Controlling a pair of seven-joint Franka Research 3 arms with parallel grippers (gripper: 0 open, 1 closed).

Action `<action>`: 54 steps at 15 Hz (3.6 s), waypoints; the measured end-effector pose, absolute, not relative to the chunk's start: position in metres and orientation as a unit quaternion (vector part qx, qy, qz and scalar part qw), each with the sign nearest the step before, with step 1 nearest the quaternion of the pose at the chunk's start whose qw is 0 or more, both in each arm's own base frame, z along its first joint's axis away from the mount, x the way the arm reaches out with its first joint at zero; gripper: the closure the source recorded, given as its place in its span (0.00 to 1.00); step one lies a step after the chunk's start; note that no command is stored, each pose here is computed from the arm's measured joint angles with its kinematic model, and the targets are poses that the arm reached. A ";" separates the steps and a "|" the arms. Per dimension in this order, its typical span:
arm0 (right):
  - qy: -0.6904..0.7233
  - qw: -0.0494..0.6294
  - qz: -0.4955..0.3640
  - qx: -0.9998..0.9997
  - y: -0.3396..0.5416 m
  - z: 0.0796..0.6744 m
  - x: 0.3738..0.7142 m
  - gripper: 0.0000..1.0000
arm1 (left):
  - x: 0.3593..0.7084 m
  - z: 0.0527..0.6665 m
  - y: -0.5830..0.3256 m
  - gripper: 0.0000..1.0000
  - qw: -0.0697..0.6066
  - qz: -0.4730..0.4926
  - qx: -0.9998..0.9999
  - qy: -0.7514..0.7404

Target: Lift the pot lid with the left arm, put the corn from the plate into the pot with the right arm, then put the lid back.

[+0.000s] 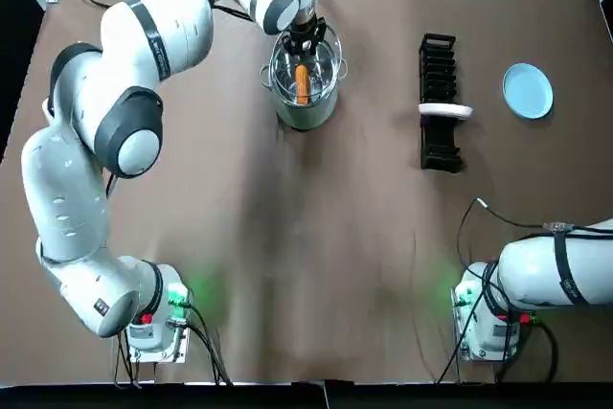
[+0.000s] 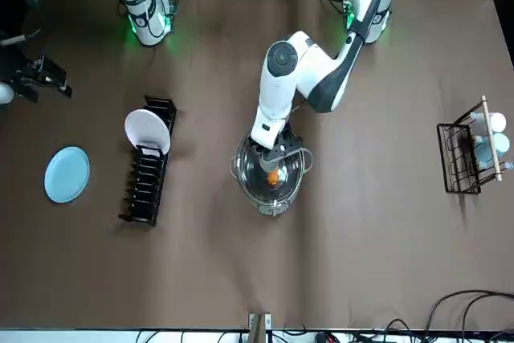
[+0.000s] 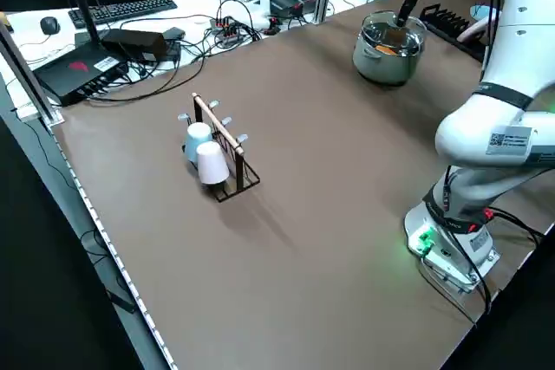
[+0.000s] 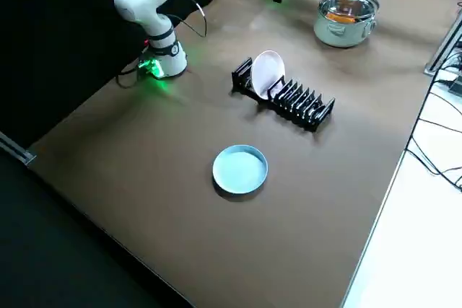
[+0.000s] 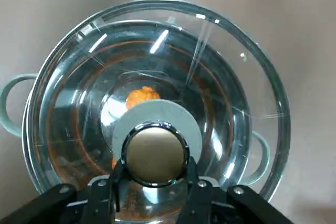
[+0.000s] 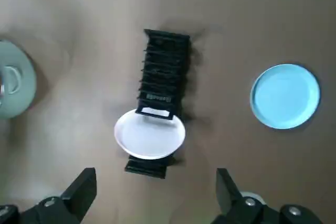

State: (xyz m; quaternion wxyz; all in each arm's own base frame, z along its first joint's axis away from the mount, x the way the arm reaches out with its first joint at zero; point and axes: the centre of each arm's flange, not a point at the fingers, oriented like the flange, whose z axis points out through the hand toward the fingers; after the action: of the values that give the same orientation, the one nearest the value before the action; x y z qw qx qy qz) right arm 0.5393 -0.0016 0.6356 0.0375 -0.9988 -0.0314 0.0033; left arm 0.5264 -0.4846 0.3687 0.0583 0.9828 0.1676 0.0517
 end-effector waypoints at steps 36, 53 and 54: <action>-0.021 0.032 -0.012 -0.999 -0.010 0.641 0.530 0.00 | 0.518 0.357 -0.483 0.55 0.032 0.019 0.984 0.173; -0.010 0.032 -0.010 -0.999 -0.020 0.626 0.531 0.00 | 0.513 0.371 -0.484 0.55 -0.002 0.056 0.984 0.170; -0.010 0.032 -0.011 -0.999 -0.020 0.627 0.530 0.00 | 0.513 0.371 -0.484 0.55 0.000 0.058 0.983 0.172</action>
State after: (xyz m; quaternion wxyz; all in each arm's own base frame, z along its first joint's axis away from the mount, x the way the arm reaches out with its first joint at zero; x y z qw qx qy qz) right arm 0.5303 -0.0200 0.6269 0.0316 -0.9994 -0.0103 -0.0106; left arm 0.5133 -0.4838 0.3713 -0.0004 0.9834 0.1718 0.0580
